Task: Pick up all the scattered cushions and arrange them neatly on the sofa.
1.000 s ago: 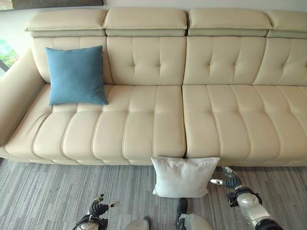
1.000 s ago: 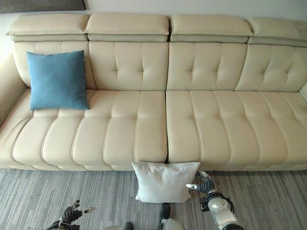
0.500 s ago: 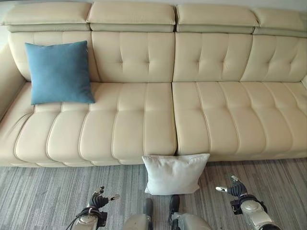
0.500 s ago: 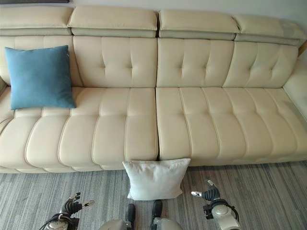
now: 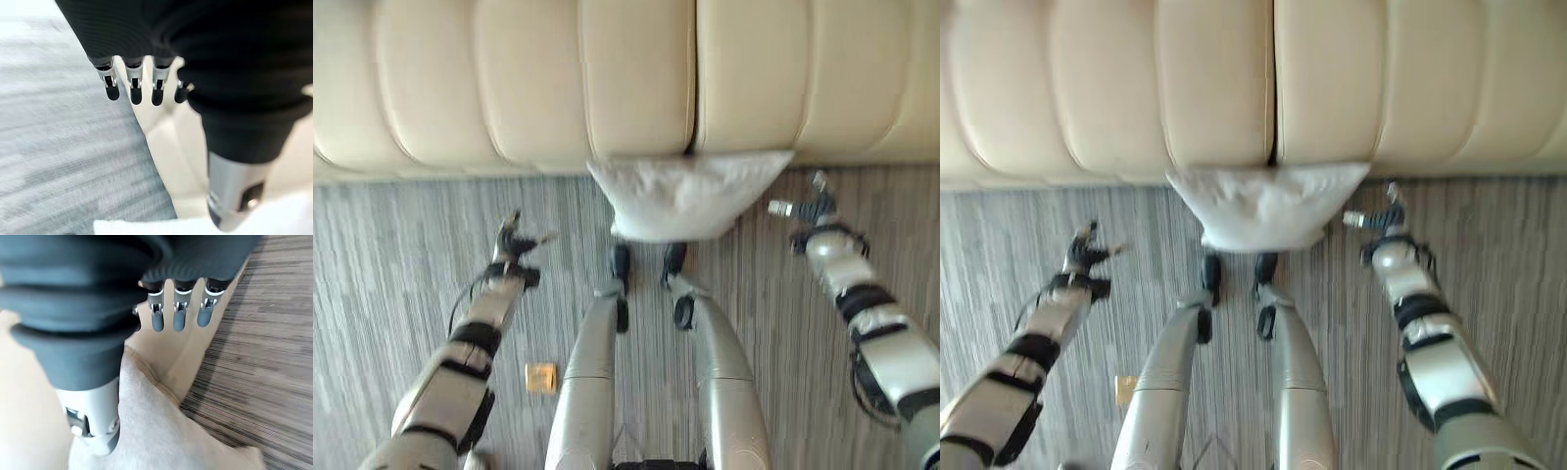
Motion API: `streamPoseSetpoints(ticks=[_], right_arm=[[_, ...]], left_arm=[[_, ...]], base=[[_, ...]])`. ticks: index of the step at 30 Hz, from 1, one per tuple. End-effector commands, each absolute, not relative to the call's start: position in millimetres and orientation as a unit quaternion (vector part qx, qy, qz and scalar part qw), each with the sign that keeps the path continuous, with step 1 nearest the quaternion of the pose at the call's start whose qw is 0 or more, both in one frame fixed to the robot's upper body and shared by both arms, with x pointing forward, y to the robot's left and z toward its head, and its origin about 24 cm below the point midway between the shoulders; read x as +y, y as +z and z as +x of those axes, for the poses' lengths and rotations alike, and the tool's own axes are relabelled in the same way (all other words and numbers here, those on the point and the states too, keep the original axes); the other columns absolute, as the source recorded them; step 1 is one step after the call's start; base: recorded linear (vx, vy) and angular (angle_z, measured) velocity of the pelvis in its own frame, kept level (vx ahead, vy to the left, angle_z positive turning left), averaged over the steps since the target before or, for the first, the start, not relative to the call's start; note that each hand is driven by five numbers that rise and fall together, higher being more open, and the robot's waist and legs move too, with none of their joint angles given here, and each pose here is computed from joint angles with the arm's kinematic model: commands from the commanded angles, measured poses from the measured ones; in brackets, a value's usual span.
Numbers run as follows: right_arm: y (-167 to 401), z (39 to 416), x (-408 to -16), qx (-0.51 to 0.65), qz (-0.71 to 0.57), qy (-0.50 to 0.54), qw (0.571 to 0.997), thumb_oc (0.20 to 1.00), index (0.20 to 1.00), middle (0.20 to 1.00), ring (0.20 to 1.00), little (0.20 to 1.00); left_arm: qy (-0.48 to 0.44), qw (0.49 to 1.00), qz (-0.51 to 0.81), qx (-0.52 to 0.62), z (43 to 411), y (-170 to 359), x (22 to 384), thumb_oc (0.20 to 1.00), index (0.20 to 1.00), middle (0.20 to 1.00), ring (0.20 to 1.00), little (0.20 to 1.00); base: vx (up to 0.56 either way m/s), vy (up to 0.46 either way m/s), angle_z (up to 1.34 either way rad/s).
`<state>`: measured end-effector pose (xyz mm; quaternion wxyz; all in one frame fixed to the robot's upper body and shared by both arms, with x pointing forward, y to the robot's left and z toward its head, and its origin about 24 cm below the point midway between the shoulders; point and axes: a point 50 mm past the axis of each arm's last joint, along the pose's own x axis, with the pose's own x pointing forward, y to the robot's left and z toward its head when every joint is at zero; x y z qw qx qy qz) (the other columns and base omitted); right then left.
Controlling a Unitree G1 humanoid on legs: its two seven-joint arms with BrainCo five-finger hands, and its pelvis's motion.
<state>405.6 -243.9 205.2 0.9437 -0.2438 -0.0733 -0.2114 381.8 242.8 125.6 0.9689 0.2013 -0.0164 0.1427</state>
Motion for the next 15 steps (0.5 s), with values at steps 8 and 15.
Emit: streamPoseSetpoints(ticks=[8,15], right_arm=[[208.2,405.1,-100.8,-0.167,-0.04,-0.077,0.982,0.2,0.2,0.2,0.2,0.2],[175.3,351.7,-107.4,-0.234,-0.025,0.009,0.972,0.2,0.2,0.2,0.2,0.2]], left_arm=[[0.076,0.955,0.181,-0.22,404.3,230.5,134.8,0.2,0.2,0.2,0.2,0.2],[0.03,0.967,0.082,-0.241,353.0,176.7,134.8,0.2,0.2,0.2,0.2,0.2]], base=[[0.06,-0.038,0.02],[0.03,0.002,0.01]])
